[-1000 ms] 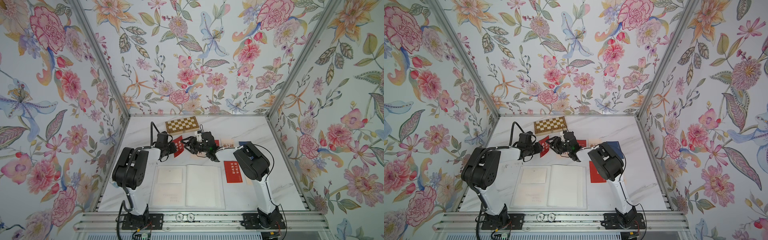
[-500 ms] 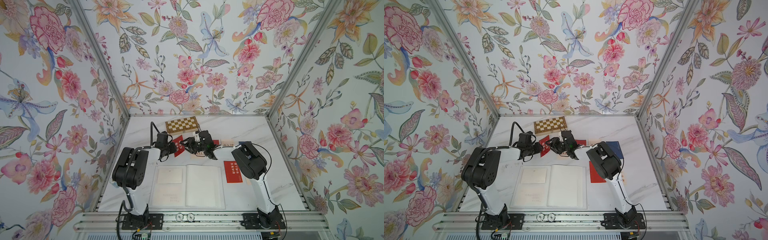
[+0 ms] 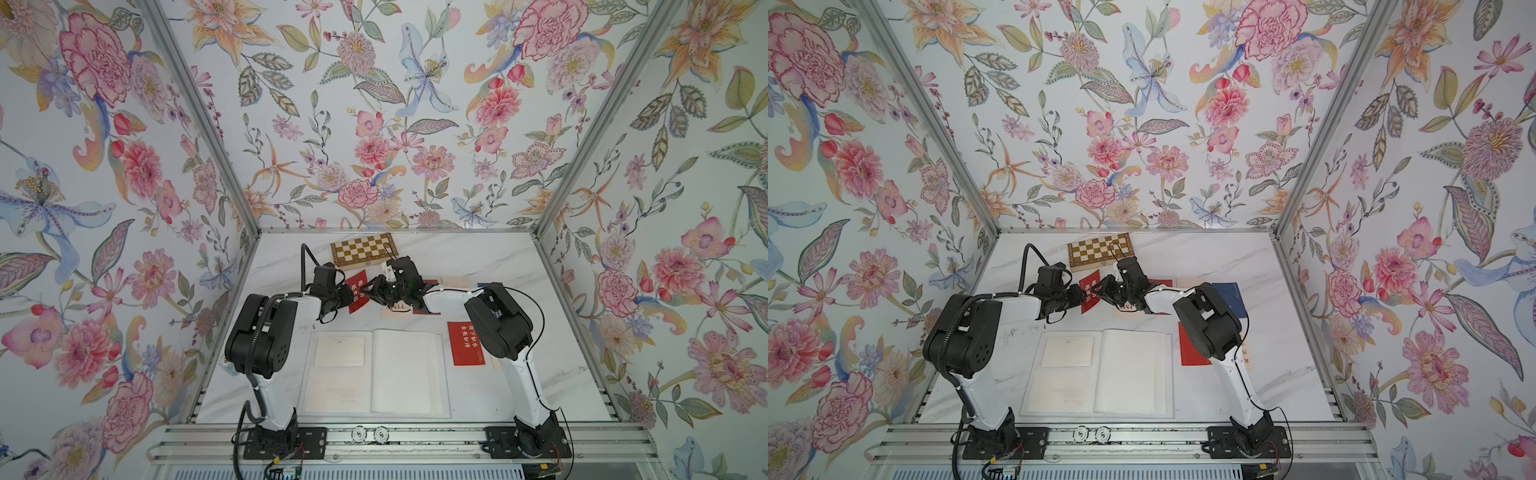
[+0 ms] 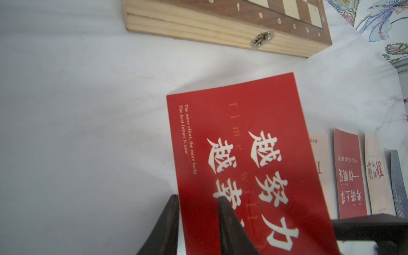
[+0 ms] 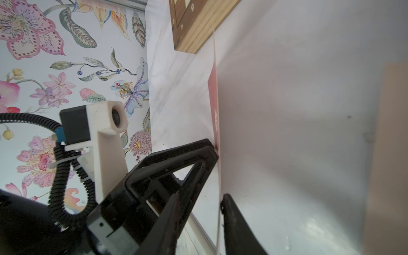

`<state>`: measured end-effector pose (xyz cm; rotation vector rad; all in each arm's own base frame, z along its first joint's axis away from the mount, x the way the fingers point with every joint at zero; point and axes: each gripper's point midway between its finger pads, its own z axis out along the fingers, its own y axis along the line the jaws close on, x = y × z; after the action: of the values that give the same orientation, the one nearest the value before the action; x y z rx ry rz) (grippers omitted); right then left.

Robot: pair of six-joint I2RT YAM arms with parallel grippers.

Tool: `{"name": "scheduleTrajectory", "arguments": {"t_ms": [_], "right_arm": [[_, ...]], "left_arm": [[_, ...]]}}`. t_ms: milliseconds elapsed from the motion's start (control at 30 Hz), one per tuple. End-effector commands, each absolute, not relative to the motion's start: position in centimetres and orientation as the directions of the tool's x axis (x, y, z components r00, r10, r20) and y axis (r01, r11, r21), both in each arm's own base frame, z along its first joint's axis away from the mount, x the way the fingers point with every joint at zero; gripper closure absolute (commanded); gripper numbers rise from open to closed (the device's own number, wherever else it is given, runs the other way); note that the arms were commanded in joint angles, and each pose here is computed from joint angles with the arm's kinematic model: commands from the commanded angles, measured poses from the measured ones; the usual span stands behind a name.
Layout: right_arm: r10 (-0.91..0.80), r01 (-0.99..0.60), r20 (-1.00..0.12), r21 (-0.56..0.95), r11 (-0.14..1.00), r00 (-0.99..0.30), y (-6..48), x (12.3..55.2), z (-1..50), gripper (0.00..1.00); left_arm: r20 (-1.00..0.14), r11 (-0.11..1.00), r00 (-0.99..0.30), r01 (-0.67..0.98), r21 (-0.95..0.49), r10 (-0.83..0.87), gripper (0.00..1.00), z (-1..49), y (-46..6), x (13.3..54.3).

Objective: Place the photos into the photo albums
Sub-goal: Pick up the photo at the center of the board.

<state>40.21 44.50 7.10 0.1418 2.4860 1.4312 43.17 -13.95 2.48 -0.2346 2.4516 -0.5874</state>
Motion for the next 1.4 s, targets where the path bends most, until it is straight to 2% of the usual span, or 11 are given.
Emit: {"name": "scheduleTrajectory", "arguments": {"t_ms": [0,267,500,600,767,867,1133,1367], "right_arm": [[0.175,-0.069,-0.207,0.813,0.579,-0.963,44.4,39.8,5.0,0.71],[0.171,-0.081,-0.213,0.819,0.568,-0.962,44.1,39.7,5.0,1.00],[0.172,-0.079,-0.208,0.826,0.557,-0.963,44.2,39.8,4.8,1.00],[0.171,-0.088,-0.221,0.821,0.565,-0.960,43.6,39.8,5.1,1.00],[0.174,-0.123,-0.265,0.814,0.567,-0.949,41.1,40.1,7.1,1.00],[0.184,-0.143,-0.284,0.827,0.544,-0.941,39.4,40.3,8.9,1.00],[0.150,-0.214,-0.294,0.891,0.400,-0.944,36.1,38.3,13.7,1.00],[0.021,-0.307,-0.331,0.895,0.323,-0.943,33.3,34.0,15.0,1.00]], "left_arm": [[-0.327,0.898,-0.899,-0.140,-0.418,-0.292,0.70,-2.8,-12.9,38.3],[-0.343,0.891,-0.893,-0.125,-0.437,-0.293,0.69,-2.0,-13.1,38.5],[-0.343,0.890,-0.892,-0.124,-0.438,-0.293,0.68,-2.0,-13.0,38.3],[-0.361,0.892,-0.887,-0.112,-0.439,-0.289,0.63,-1.3,-13.0,38.4],[-0.428,0.883,-0.858,-0.062,-0.465,-0.285,0.31,2.5,-13.3,39.1],[-0.478,0.875,-0.832,-0.017,-0.484,-0.281,0.18,5.7,-13.6,39.4],[-0.585,0.813,-0.773,0.165,-0.558,-0.245,0.14,13.4,-15.7,39.2],[-0.612,0.732,-0.764,0.296,-0.613,-0.204,0.14,16.2,-18.1,37.8]]}}
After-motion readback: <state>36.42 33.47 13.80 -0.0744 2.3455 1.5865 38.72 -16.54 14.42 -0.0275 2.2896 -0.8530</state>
